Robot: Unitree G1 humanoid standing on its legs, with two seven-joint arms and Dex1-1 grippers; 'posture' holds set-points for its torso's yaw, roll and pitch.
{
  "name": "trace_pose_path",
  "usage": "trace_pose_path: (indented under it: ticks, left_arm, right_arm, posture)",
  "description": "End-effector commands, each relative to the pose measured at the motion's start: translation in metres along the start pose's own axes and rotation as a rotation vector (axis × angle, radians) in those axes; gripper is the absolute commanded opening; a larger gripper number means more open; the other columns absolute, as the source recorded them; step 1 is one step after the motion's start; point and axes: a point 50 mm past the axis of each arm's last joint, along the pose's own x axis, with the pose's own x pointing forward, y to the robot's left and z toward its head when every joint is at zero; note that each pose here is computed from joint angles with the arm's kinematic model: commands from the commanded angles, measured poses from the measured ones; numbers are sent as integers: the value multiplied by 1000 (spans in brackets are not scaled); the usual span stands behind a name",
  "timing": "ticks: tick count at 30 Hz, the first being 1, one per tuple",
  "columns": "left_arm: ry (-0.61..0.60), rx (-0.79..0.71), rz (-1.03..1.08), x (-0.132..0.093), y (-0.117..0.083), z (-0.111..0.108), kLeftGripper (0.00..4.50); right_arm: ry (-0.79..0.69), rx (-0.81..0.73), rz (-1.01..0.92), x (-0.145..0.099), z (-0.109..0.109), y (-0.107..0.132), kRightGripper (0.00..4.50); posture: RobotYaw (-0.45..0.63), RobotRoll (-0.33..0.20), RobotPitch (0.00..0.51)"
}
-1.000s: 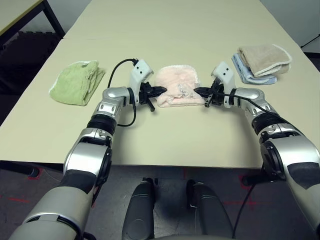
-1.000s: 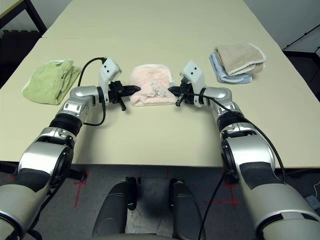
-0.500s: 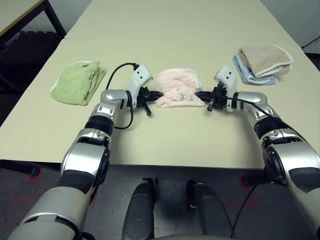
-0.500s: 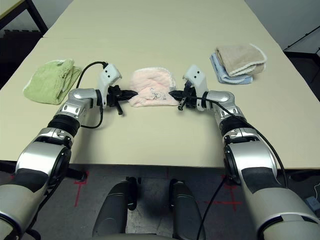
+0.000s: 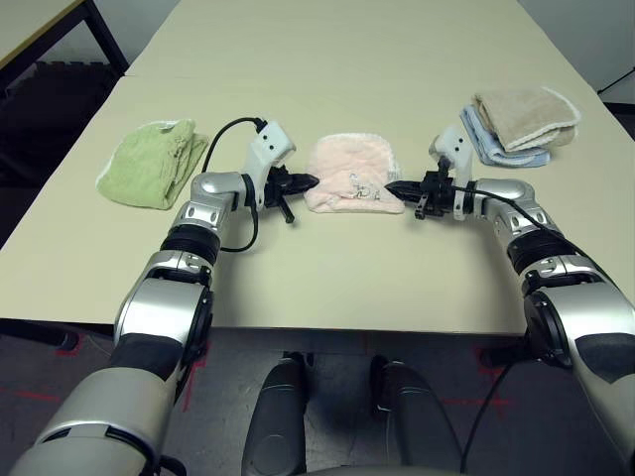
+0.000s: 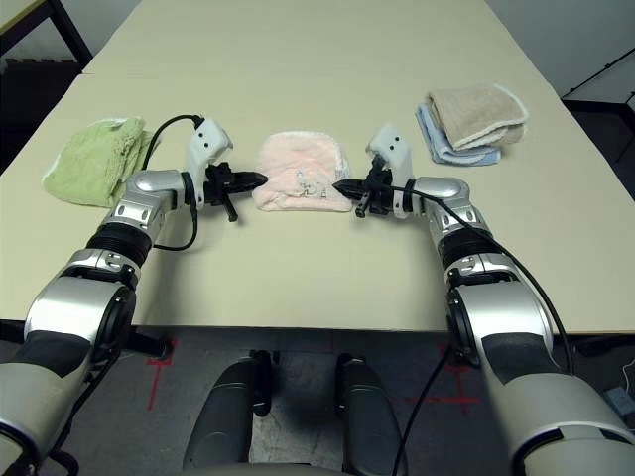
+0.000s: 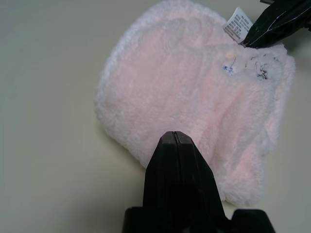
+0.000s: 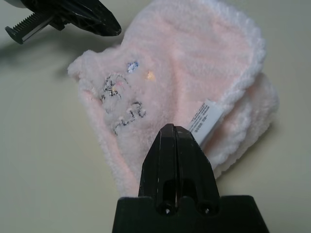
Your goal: Fold the towel and set it aside.
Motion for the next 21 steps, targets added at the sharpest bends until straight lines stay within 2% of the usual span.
trace_pose_path:
  ticks: [1,5,11,21]
  left_arm:
    - [-77,16,-3,0,5,19,45]
    - [-131,-13,35,8,7,30,45]
    - [-105,-50,73,25,0,25,45]
    - [-49,-63,164,28,2,14,45]
  right_arm:
    - [-73,-22,-60,2,15,-6,0]
    - [-96,-25,-148,15,22,-7,0]
    - [-69,-14,-216,34,21,-3,0]
    - [-28,-19,-312,39,19,-5,0]
  posture:
    - [46,0,215]
    - [53,0,219]
    - [47,0,230]
    - [19,0,262]
